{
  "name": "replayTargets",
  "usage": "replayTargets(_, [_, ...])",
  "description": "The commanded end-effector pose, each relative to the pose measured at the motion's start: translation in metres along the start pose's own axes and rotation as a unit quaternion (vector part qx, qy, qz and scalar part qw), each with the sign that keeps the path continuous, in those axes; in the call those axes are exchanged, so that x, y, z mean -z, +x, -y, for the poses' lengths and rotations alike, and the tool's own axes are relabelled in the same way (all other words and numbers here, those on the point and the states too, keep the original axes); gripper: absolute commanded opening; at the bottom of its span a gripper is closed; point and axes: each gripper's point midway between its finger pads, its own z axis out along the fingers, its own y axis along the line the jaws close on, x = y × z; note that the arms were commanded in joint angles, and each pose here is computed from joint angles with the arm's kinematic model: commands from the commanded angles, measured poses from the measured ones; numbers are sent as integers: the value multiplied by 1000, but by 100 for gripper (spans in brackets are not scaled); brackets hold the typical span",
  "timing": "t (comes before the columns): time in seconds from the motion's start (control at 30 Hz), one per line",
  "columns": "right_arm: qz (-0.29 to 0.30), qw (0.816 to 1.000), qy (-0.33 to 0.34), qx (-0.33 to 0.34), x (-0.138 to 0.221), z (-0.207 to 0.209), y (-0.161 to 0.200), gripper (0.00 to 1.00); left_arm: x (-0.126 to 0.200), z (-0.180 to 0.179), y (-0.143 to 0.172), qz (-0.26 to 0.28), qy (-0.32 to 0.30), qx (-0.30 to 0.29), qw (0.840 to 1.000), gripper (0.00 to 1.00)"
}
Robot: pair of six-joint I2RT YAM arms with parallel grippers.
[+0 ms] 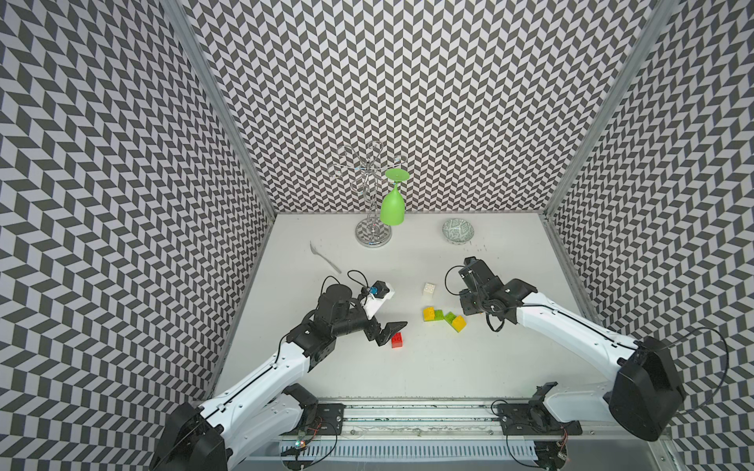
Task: Assemble a fork with lego
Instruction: Adjust the lego brick at the center of the board.
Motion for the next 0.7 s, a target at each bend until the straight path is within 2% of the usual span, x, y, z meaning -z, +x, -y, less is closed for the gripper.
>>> replayTargets(0.0, [-14, 997, -29, -65, 4, -2, 23, 0, 5, 1, -17, 20, 3, -8, 1000, 98])
replayTargets(0.13, [-38, 990, -79, -107, 2, -12, 49, 0, 5, 1, -17, 20, 3, -9, 1000, 99])
replayTargets(0.37, [-86, 984, -87, -129, -21, -17, 83, 0, 5, 1, -17, 20, 3, -8, 1000, 99])
replayTargets(0.67, [-96, 984, -66, -132, -42, -13, 84, 0, 5, 1, -16, 19, 0, -8, 1000, 98])
